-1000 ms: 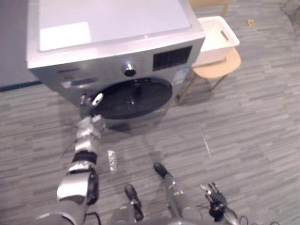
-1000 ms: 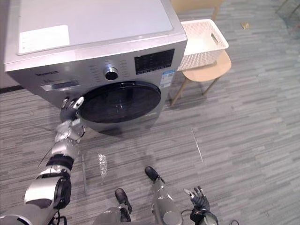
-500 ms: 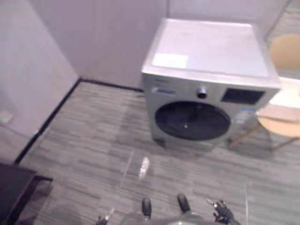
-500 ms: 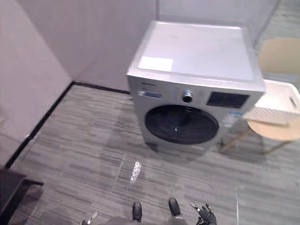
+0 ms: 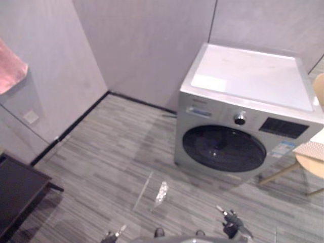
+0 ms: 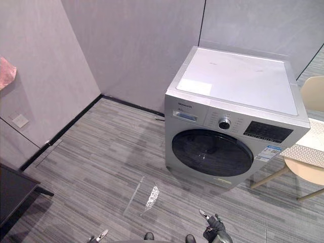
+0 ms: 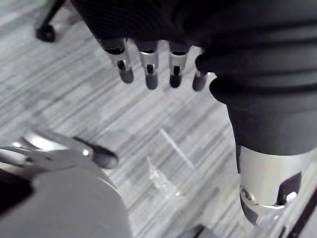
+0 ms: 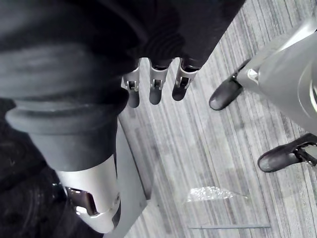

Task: Pick up the laundry basket with both hands and put the clothes into the washing machine.

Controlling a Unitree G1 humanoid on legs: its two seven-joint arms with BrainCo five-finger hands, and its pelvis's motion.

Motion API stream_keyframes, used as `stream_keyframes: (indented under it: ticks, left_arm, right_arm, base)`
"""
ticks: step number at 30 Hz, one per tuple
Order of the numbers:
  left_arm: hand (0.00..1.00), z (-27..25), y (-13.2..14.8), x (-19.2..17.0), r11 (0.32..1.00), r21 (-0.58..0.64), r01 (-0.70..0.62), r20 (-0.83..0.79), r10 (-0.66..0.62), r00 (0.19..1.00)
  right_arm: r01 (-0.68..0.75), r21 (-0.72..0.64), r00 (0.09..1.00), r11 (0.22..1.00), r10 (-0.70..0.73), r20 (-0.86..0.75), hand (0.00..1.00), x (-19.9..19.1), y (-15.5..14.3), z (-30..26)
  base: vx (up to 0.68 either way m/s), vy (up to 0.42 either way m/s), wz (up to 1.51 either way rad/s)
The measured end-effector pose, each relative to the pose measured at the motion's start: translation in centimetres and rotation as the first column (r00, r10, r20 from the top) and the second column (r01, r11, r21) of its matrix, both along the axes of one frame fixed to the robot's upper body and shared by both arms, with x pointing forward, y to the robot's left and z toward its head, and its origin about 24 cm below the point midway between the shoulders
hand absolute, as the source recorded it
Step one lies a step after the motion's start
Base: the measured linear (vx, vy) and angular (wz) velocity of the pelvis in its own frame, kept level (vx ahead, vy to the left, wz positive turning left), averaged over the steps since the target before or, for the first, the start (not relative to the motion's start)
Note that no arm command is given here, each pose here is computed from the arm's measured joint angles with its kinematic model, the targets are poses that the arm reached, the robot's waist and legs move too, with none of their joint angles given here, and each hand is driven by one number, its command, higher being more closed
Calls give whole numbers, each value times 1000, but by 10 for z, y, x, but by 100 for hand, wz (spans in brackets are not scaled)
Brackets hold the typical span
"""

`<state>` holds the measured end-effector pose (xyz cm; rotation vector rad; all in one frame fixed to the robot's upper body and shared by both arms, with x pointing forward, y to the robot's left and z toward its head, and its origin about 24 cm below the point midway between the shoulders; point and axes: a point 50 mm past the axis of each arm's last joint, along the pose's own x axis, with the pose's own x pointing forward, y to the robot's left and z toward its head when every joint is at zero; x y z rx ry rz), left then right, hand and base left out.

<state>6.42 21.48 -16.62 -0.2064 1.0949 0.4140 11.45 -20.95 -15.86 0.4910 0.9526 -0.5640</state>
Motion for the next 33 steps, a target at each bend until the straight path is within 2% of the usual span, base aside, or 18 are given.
stream_keyframes:
  ticks: [4, 9, 13, 16, 21, 22, 23, 26, 28, 33]
  left_arm:
    - [0, 2, -10, 22, 995, -2, 98, 43, -97, 994]
    - [0, 6, -9, 35, 993, 10, 120, 74, -120, 990]
    - [0, 3, -14, 29, 993, -1, 120, 54, -119, 991]
    - [0, 3, -11, 24, 992, 33, 125, 42, -126, 991]
    - [0, 6, 4, 25, 996, 84, 34, 45, -38, 998]
    - [0, 5, -3, 29, 998, 65, 19, 57, -22, 998]
    - [0, 5, -8, 32, 998, 53, 20, 66, -24, 998]
    - [0, 9, -20, 48, 999, 33, 38, 130, -42, 991]
    - [0, 13, -27, 57, 998, 32, 59, 179, -64, 982]
    - [0, 10, -22, 45, 997, 28, 66, 147, -70, 987]
  right_arm:
    - [61, 9, 998, 998, -61, 10, 0, -1, -5, 1]
    - [101, 6, 995, 995, -101, 17, 0, -4, -8, 1]
    - [187, -20, 982, 982, -187, 16, 0, -6, -21, 3]
    - [234, 8, 972, 972, -234, 30, 0, -3, -18, 3]
    - [219, -5, 967, 976, -216, 134, 0, 32, -23, 17]
    - [181, -47, 964, 982, -167, 207, 0, 54, -32, 29]
    - [163, -69, 963, 984, -144, 226, 0, 60, -36, 34]
    - [176, -61, 982, 983, -170, 87, 0, 27, -27, 16]
    - [221, -96, 975, 971, -221, 7, 0, 11, -33, 11]
    - [114, -104, 990, 988, -122, -73, 0, -3, -21, 3]
  base:
    - [124, 0, -22]
    - [166, 47, 0]
    - [237, 94, 15]
    - [292, -13, 50]
    - [361, -223, 51]
    - [342, -250, 44]
    - [316, -228, 72]
    - [274, -173, 115]
    - [206, -61, 85]
    - [267, 5, 31]
